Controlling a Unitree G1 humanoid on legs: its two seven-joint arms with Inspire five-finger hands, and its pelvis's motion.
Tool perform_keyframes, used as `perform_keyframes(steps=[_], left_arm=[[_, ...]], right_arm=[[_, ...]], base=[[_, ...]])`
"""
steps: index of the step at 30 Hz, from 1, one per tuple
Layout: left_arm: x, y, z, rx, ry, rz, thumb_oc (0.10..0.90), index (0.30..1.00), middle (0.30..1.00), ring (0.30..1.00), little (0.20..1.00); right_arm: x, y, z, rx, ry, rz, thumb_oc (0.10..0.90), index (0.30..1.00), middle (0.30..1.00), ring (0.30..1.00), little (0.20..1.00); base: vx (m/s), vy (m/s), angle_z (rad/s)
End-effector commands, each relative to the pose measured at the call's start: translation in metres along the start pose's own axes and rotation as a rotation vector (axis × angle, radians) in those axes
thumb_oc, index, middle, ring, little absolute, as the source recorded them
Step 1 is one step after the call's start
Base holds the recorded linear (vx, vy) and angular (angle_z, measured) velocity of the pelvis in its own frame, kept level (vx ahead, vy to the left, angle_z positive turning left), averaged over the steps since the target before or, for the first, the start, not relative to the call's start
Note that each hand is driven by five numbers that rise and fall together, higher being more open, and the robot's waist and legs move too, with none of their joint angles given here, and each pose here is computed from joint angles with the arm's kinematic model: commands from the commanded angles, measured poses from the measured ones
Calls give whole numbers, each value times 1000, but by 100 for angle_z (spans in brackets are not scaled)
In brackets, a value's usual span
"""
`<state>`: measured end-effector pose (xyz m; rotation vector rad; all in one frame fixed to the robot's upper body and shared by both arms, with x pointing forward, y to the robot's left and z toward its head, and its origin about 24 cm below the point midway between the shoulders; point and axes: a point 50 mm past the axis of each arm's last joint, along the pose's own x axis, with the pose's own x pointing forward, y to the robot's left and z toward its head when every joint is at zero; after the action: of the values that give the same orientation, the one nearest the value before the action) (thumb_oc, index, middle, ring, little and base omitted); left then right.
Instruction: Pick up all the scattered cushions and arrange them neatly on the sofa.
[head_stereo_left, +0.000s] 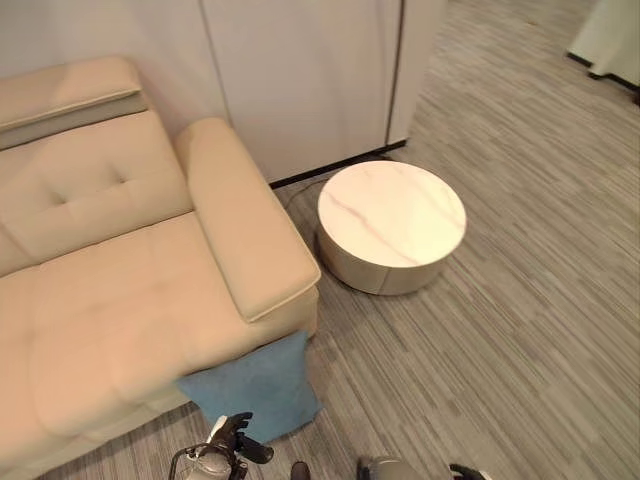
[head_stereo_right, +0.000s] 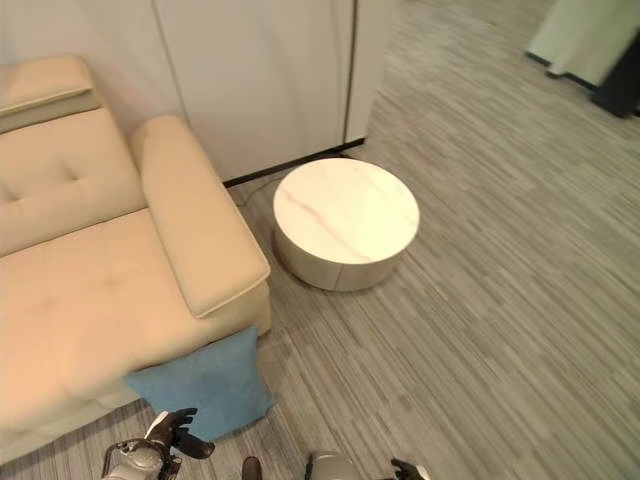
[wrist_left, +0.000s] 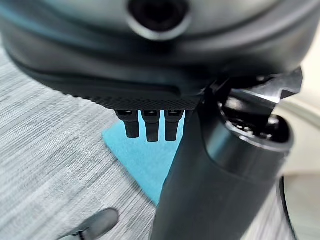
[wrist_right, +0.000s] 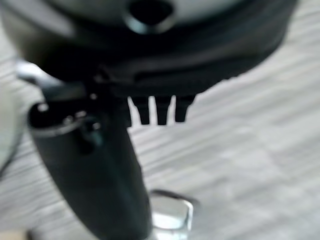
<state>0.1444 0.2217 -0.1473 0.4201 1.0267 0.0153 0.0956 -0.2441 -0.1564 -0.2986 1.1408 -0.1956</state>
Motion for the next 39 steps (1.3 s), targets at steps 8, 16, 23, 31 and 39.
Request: perform_keyframes(steps=[8,16,23,31,39], left_arm=[[-3,-5,-12,6,17,-14,800,900,900,900,900],[-2,-8,-7,4,9,-17,800,900,900,900,900],[-1,-9,0,9,-11,-21,800,900,900,900,900],[4,12,21,46,-71,29,800,900,900,900,900],[3,22,16,6,-67,55,800,900,900,900,900]], right_arm=[[-1,-19,-6,32,3,-62,800,900,900,900,900],[-1,-23,-10,64,18,-80,800,900,900,900,900],[0,-29,-5,58,5,-85,800,900,900,900,900],[4,-16,20,69,-50,-48,800,900,900,900,900],[5,-13,38,59,-122,-33,800,900,900,900,900]], base=[[-24,-69,44],[-62,78,77],[127,267,-3],[54,301,-10],[-3,168,-34]])
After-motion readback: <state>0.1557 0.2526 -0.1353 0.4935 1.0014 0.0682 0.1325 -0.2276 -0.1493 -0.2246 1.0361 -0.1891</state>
